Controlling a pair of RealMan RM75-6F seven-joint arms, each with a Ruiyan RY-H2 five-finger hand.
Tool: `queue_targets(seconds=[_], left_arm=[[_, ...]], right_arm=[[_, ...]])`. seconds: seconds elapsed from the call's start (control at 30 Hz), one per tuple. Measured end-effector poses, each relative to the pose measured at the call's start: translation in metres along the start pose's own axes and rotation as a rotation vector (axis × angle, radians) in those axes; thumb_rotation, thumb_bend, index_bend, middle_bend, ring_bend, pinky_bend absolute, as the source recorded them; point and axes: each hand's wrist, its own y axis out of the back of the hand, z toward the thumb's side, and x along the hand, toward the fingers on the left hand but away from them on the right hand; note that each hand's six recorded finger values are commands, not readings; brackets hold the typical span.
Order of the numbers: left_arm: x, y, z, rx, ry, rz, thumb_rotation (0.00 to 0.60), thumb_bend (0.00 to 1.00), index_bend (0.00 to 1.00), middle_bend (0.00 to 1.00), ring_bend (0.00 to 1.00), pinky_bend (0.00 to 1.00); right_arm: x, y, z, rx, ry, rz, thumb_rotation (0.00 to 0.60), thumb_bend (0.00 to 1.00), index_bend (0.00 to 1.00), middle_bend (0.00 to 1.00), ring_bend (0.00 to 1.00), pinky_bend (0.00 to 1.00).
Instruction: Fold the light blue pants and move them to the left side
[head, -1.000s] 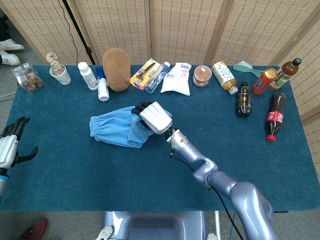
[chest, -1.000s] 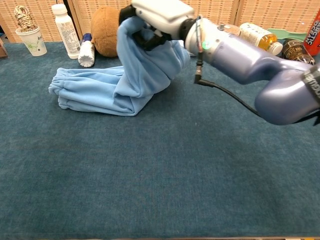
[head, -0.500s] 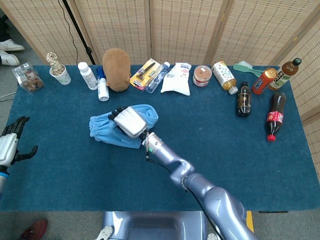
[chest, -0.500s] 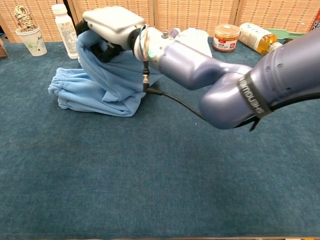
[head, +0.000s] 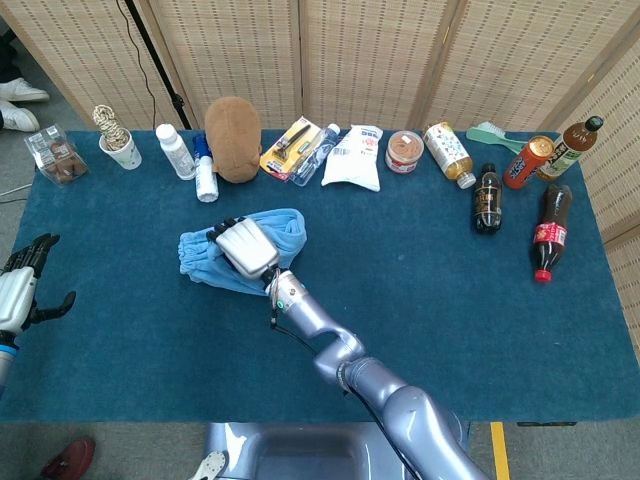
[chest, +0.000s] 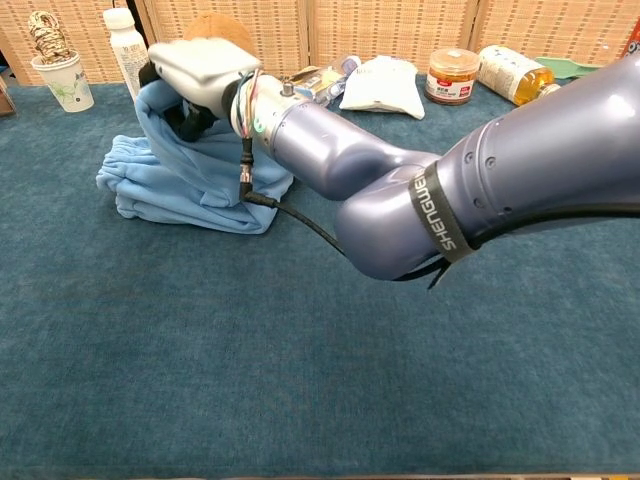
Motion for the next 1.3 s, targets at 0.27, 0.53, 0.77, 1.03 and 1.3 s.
queue_targets(seconds=[0.27,0.53,0.77,1.03,1.3], left_arm=[[0.001,-0.004,0.001,0.007,-0.004,-0.021,0.6,0.35,0.0,0.0,0.0,0.0],[0.0,-0.009,0.005,0.021,-0.018,-0.031,0.6,0.35,0.0,0.0,0.0,0.0],[0.0,-0.017,0.013,0.046,-0.053,-0.04,0.6,0.35,0.0,0.0,0.0,0.0],[-0.002,-0.021,0.027,0.056,-0.133,-0.024,0.6,0.35,0.0,0.0,0.0,0.0],[0.005,-0.012,0.051,0.058,-0.304,0.017,0.6,0.35,0.0,0.0,0.0,0.0]], right_arm=[[-0.004,-0.011,0.007,-0.064,-0.042,0.061,0.6,0.0,0.0,0.0,0.0,0.01],[-0.005,0.017,-0.003,-0.115,-0.076,-0.045,0.6,0.0,0.0,0.0,0.0,0.0],[0.009,0.051,-0.027,-0.142,-0.075,-0.114,0.6,0.0,0.0,0.0,0.0,0.0],[0.058,0.099,-0.071,-0.163,-0.077,-0.147,0.6,0.0,0.0,0.0,0.0,0.0],[0.17,0.142,-0.168,-0.068,-0.229,-0.112,0.6,0.0,0.0,0.0,0.0,0.0]])
